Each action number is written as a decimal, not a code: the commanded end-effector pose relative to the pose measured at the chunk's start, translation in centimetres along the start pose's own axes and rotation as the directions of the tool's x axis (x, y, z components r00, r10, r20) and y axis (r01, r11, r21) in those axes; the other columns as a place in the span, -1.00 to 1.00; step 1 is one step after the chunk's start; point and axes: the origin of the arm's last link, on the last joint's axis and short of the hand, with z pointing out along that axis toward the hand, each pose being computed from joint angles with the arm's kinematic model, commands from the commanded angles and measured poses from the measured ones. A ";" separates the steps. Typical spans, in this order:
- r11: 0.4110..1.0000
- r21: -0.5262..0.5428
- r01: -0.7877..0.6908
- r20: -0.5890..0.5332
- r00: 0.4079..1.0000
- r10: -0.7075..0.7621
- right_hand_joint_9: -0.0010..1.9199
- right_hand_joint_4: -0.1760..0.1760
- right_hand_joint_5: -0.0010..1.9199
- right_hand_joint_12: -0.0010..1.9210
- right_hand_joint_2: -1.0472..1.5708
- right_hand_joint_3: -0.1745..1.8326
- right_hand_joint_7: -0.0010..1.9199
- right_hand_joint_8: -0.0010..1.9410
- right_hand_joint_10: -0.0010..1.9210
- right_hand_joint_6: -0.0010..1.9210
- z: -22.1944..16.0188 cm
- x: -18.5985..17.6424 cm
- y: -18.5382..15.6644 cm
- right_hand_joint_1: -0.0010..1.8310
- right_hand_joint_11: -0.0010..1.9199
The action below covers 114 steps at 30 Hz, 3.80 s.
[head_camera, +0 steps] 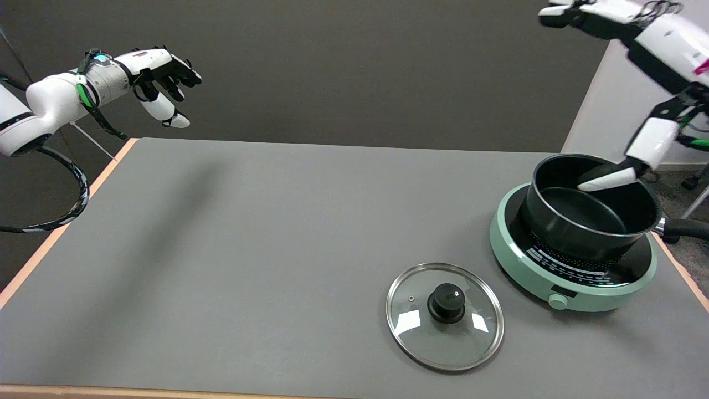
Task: Pick up the pot lid.
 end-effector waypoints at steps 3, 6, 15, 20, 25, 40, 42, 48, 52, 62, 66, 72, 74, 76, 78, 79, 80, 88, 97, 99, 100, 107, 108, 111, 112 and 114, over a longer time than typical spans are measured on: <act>0.988 0.044 -0.151 0.109 0.983 0.145 -0.85 -1.00 -0.85 -0.85 -0.53 0.02 -0.85 -0.85 -0.85 -0.85 3.8 -5.8 -1.5 0.29 -0.85; 0.992 0.038 -0.118 0.127 0.985 0.113 -0.86 -1.00 -0.86 -0.86 -0.54 0.00 -0.86 -0.86 -0.86 -0.86 3.8 -6.8 -1.6 0.31 -0.86; 0.993 0.106 0.059 0.157 0.985 -0.075 -0.89 -1.00 -0.89 -0.89 -0.51 -0.07 -0.89 -0.89 -0.89 -0.89 3.8 -8.9 -2.8 0.34 -0.89; 0.984 0.132 0.118 0.156 0.978 -0.138 -0.87 -1.00 -0.87 -0.87 -0.52 -0.06 -0.87 -0.87 -0.87 -0.87 3.4 -10.2 -3.5 0.35 -0.87; 0.984 0.143 0.107 0.145 0.981 -0.128 -0.81 -0.96 -0.81 -0.78 -0.49 0.00 -0.79 -0.84 -0.82 -0.83 2.6 -11.0 -4.0 0.32 -0.83; 0.976 0.217 0.024 0.169 0.984 -0.062 -0.26 -0.31 -0.28 0.25 0.33 -0.05 -0.10 -0.51 -0.42 -0.54 0.7 -12.5 -5.9 -0.16 -0.50; 0.976 0.218 0.014 0.177 0.983 -0.054 -0.26 -0.25 -0.28 0.25 0.33 -0.05 -0.10 -0.51 -0.42 -0.53 0.6 -12.8 -6.0 -0.16 -0.50; 0.983 0.180 -0.024 0.222 0.975 -0.017 -0.26 -0.19 -0.28 0.28 0.32 -0.04 -0.10 -0.53 -0.42 -0.53 0.5 -14.5 -6.2 -0.15 -0.49; 0.990 0.137 -0.031 0.225 0.974 -0.001 -0.26 -0.16 -0.30 0.23 0.32 -0.03 -0.13 -0.56 -0.43 -0.56 0.8 -15.1 -6.0 -0.14 -0.50; 0.991 0.102 -0.091 0.271 0.961 0.061 -0.25 -0.04 -0.30 0.33 0.31 0.00 -0.13 -0.62 -0.41 -0.58 -0.9 -17.2 -5.5 -0.10 -0.46; 0.988 0.099 -0.117 0.294 0.952 0.084 -0.23 -0.01 -0.29 0.36 0.31 0.00 -0.12 -0.62 -0.38 -0.58 -1.7 -18.2 -5.5 -0.10 -0.44; 0.991 0.047 -0.123 0.323 0.941 0.101 -0.23 -0.01 -0.29 0.37 0.30 0.00 -0.12 -0.63 -0.36 -0.58 -2.3 -19.3 -5.1 -0.11 -0.44; 0.993 0.010 -0.114 0.335 0.936 0.104 -0.23 -0.04 -0.30 0.37 0.30 0.00 -0.13 -0.63 -0.36 -0.59 -2.3 -19.6 -4.7 -0.11 -0.44; 0.994 -0.030 -0.101 0.352 0.930 0.105 -0.24 -0.07 -0.30 0.38 0.30 0.00 -0.13 -0.63 -0.36 -0.59 -2.3 -20.0 -4.4 -0.11 -0.44; 0.994 -0.052 -0.094 0.366 0.925 0.107 -0.24 -0.08 -0.30 0.38 0.30 0.00 -0.13 -0.64 -0.36 -0.60 -2.4 -20.5 -4.3 -0.11 -0.44; 0.994 -0.060 -0.094 0.371 0.922 0.110 -0.24 -0.09 -0.30 0.38 0.30 0.00 -0.14 -0.64 -0.36 -0.60 -2.5 -20.6 -4.3 -0.11 -0.44; 0.993 -0.072 -0.095 0.378 0.919 0.115 -0.24 -0.10 -0.30 0.38 0.30 0.00 -0.14 -0.64 -0.36 -0.60 -2.6 -20.8 -4.2 -0.10 -0.44; 0.991 -0.050 -0.123 0.401 0.906 0.132 -0.25 -0.16 -0.31 0.38 0.29 0.00 -0.15 -0.65 -0.36 -0.62 -2.3 -21.7 -5.6 -0.10 -0.44; 0.996 -0.021 -0.090 0.427 0.900 0.091 -0.25 -0.20 -0.31 0.38 0.29 0.00 -0.15 -0.65 -0.36 -0.61 -3.5 -22.6 -7.1 -0.09 -0.45; 0.996 -0.017 -0.091 0.429 0.899 0.089 -0.25 -0.20 -0.31 0.38 0.29 0.01 -0.15 -0.65 -0.36 -0.61 -3.7 -22.6 -7.3 -0.08 -0.45; 0.996 -0.018 -0.092 0.432 0.897 0.091 -0.25 -0.19 -0.31 0.38 0.29 0.01 -0.15 -0.65 -0.36 -0.61 -3.9 -22.7 -7.4 -0.08 -0.45; 0.995 -0.029 -0.096 0.464 0.880 0.098 -0.28 -0.07 -0.36 0.38 0.24 0.08 -0.20 -0.68 -0.37 -0.67 -5.1 -23.0 -7.5 -0.08 -0.47; 0.995 -0.027 -0.096 0.467 0.879 0.097 -0.29 -0.06 -0.37 0.36 0.23 0.08 -0.22 -0.69 -0.38 -0.68 -5.1 -22.9 -7.6 -0.08 -0.48; 0.996 -0.020 -0.092 0.472 0.877 0.090 -0.35 -0.05 -0.44 0.28 0.20 0.11 -0.30 -0.73 -0.44 -0.75 -5.3 -22.6 -7.7 -0.07 -0.52; 0.996 -0.017 -0.089 0.474 0.876 0.086 -0.38 -0.06 -0.48 0.22 0.19 0.10 -0.35 -0.74 -0.48 -0.76 -5.4 -22.4 -7.7 -0.08 -0.55; 0.996 -0.013 -0.085 0.478 0.875 0.080 -0.46 -0.08 -0.52 0.08 0.17 0.11 -0.43 -0.76 -0.54 -0.79 -5.5 -22.2 -7.8 -0.11 -0.60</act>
